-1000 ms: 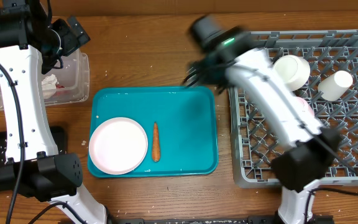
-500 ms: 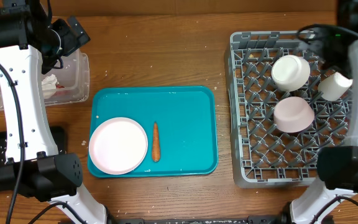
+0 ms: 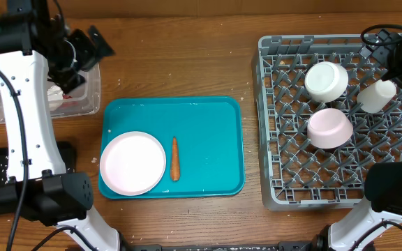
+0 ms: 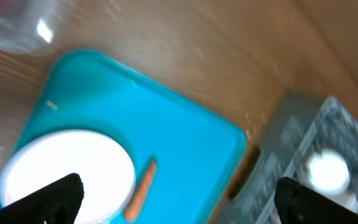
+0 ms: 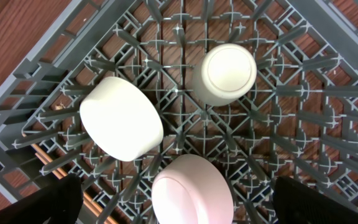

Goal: Sort waste into correct bins and load items into the dishwasher

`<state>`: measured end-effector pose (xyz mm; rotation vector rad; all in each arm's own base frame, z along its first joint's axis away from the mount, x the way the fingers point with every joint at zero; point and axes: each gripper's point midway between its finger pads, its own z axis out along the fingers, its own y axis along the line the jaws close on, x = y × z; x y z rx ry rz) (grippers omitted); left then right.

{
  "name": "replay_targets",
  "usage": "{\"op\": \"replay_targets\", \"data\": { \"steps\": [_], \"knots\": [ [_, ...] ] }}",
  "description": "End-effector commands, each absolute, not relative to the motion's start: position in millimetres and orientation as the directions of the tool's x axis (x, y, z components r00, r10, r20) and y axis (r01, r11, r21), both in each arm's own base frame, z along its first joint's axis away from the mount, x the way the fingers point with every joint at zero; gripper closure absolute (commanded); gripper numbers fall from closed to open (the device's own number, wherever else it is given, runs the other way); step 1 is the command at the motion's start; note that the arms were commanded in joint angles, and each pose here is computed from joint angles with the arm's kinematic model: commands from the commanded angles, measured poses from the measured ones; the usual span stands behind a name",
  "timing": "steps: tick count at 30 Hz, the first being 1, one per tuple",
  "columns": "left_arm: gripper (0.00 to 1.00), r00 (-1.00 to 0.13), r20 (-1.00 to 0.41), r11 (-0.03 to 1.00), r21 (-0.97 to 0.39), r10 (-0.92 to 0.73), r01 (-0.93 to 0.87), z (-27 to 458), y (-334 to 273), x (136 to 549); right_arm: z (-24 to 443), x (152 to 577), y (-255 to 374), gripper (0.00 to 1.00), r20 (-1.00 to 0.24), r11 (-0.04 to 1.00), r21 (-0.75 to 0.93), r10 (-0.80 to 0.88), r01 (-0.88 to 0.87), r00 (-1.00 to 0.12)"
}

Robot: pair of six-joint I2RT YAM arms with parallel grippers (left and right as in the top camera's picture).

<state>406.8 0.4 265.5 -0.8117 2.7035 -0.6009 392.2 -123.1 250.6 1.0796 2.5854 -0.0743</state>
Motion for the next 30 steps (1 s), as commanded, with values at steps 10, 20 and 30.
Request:
{"op": "replay_targets", "data": {
  "steps": [10, 20, 30],
  "knots": [
    [0.09, -0.995, -0.004, 0.976, -0.193, -0.104, -0.101, 197.9, -147.8, 338.9, 262.6, 392.7, -121.5, 0.00, -0.354, 0.710, 0.104, 0.681, 0.696, -0.641],
    [0.12, -0.991, 0.124, 0.996, -0.060, -0.052, -0.060, 140.8, -186.0, 286.6, 262.6, 392.7, -121.5, 0.00, -0.354, 0.710, 0.104, 0.681, 0.696, -0.641],
    [0.12, -0.973, 0.202, 0.990, -0.064, -0.109, -0.125, 89.3, -184.3, 271.4, 262.6, 392.7, -121.5, 0.00, -0.354, 0.710, 0.104, 0.681, 0.696, -0.641]
  ]
}}
